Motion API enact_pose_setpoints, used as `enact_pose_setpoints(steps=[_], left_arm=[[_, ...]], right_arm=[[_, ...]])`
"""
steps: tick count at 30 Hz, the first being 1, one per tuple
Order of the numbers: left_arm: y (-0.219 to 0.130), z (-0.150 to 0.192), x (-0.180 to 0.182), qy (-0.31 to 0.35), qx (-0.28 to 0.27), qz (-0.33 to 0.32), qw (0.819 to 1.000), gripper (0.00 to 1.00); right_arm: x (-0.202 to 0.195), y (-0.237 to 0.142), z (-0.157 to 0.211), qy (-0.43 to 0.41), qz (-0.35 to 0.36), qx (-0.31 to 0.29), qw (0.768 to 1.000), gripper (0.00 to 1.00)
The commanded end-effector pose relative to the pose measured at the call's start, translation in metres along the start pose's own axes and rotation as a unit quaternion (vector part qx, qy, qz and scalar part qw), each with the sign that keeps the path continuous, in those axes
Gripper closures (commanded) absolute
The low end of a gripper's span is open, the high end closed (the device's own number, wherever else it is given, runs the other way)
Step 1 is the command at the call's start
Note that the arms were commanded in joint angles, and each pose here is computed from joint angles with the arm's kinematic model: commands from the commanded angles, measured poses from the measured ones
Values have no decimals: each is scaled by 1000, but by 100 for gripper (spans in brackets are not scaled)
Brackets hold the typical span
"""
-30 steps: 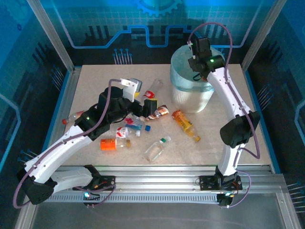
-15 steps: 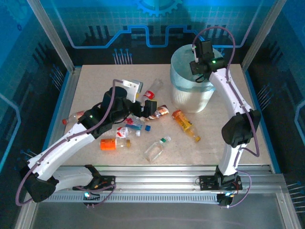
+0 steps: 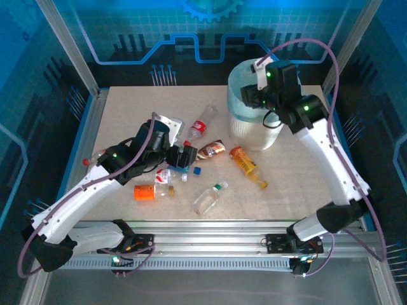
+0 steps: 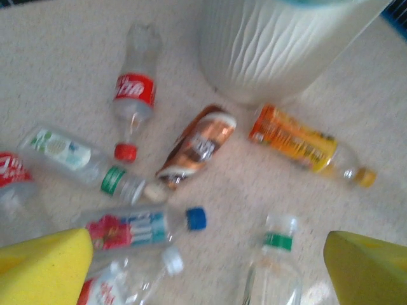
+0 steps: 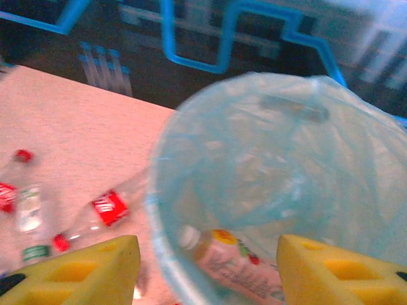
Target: Put the plastic bottles in the bin
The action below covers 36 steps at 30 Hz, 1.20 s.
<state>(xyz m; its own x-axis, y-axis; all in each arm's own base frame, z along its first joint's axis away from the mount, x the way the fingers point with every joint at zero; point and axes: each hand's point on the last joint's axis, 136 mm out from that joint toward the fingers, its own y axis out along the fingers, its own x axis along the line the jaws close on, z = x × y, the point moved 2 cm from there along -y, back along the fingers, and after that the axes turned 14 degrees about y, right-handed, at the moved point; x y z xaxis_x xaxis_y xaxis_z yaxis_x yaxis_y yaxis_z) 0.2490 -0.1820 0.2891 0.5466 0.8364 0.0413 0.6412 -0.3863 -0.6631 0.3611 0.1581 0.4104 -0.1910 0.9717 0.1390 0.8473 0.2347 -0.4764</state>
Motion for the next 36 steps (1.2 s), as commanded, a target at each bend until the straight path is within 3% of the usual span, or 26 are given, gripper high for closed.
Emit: enact_pose_setpoints(steps=[1, 5, 10, 15, 19, 23, 29, 36], left_arm=[[-20, 44, 8, 21, 107, -12, 994, 8], [-28, 75, 7, 72, 172, 3, 983, 10], [-40, 69, -1, 178, 152, 48, 971, 13], [-20, 46, -38, 154, 106, 116, 975, 14], [14, 65, -80, 149, 137, 148, 968, 9], [45, 92, -108, 137, 187, 155, 960, 7], [78, 117, -124, 114, 224, 151, 956, 6], [107, 138, -141, 126, 270, 144, 944, 4]], right_arm=[[36, -16, 18, -22, -71, 3, 997, 40], [77, -29, 53, -36, -167, 26, 985, 41], [104, -33, 94, -42, -232, 64, 970, 42], [84, -37, 105, -22, -186, 75, 979, 42], [51, -42, 115, -13, -120, 79, 990, 39], [10, -43, 140, 26, -52, 120, 991, 36], [-16, -50, 172, 101, -56, 145, 983, 37], [-20, -52, 179, 103, -54, 148, 982, 36]])
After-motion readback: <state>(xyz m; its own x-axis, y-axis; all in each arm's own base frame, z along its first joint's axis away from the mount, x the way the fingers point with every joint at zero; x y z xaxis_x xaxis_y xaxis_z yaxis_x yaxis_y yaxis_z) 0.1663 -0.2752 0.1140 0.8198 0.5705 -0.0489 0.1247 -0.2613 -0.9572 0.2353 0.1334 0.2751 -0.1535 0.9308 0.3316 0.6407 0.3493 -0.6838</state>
